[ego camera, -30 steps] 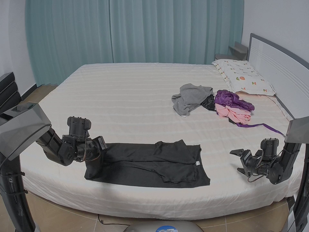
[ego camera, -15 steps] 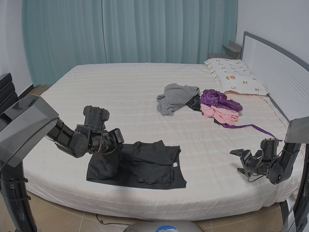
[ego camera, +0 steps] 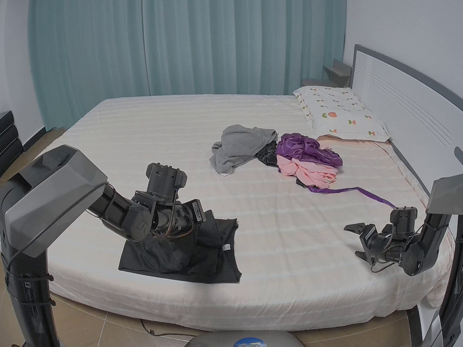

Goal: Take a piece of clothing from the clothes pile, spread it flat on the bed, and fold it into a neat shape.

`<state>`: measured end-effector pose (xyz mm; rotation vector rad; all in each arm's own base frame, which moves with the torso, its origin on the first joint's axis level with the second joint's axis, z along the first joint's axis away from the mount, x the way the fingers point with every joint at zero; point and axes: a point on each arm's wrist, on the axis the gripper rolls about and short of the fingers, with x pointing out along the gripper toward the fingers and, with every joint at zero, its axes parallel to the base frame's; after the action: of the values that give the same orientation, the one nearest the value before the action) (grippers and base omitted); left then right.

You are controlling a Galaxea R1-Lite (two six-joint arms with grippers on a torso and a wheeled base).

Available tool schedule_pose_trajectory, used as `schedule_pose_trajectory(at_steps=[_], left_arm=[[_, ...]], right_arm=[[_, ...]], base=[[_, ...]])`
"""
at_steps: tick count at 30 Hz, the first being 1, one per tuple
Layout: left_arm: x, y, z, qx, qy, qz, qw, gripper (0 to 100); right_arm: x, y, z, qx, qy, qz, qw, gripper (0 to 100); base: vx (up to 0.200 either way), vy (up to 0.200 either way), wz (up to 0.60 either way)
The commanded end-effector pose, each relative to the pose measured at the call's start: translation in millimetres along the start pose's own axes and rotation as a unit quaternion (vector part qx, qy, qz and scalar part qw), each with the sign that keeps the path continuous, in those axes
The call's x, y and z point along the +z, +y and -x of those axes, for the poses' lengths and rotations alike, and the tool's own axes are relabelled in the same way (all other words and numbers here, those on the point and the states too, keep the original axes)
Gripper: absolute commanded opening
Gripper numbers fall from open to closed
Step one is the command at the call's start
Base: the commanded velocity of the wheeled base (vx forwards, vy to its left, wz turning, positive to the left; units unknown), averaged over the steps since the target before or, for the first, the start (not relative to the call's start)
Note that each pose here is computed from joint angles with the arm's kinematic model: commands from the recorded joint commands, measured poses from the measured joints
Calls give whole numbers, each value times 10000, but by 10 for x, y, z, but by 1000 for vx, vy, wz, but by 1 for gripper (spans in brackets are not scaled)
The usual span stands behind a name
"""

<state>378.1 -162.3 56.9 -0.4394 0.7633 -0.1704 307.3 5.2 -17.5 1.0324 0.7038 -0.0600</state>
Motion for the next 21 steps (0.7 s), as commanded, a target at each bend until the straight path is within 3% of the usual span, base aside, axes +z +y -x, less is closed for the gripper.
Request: schedule_pose_trajectory(at_steps=[1, 8, 9, 19, 21], left_arm=[[-122, -32, -152, 95, 108, -78, 9999, 0], [-294, -141, -386, 380, 12, -200, 9991, 0], [-322, -170, -389, 355, 36, -199, 9992, 100], [-370, -256, -349, 355, -18, -117, 9993, 100], [-327, -271, -264, 341, -113, 118, 9993, 100]], right_arm=[[-2, -2, -2, -3, 4, 1, 10000, 100], [-7, -4, -6, -7, 14, 3, 10000, 100], [-7, -4, -6, -7, 14, 3, 10000, 100], [-9, -7, -4, -17, 12, 9, 10000, 100], [-14, -3, 0, -14, 18, 21, 10000, 100]], base=[[0, 0, 0], [0, 0, 0], [0, 0, 0], [0, 0, 0], [0, 0, 0]])
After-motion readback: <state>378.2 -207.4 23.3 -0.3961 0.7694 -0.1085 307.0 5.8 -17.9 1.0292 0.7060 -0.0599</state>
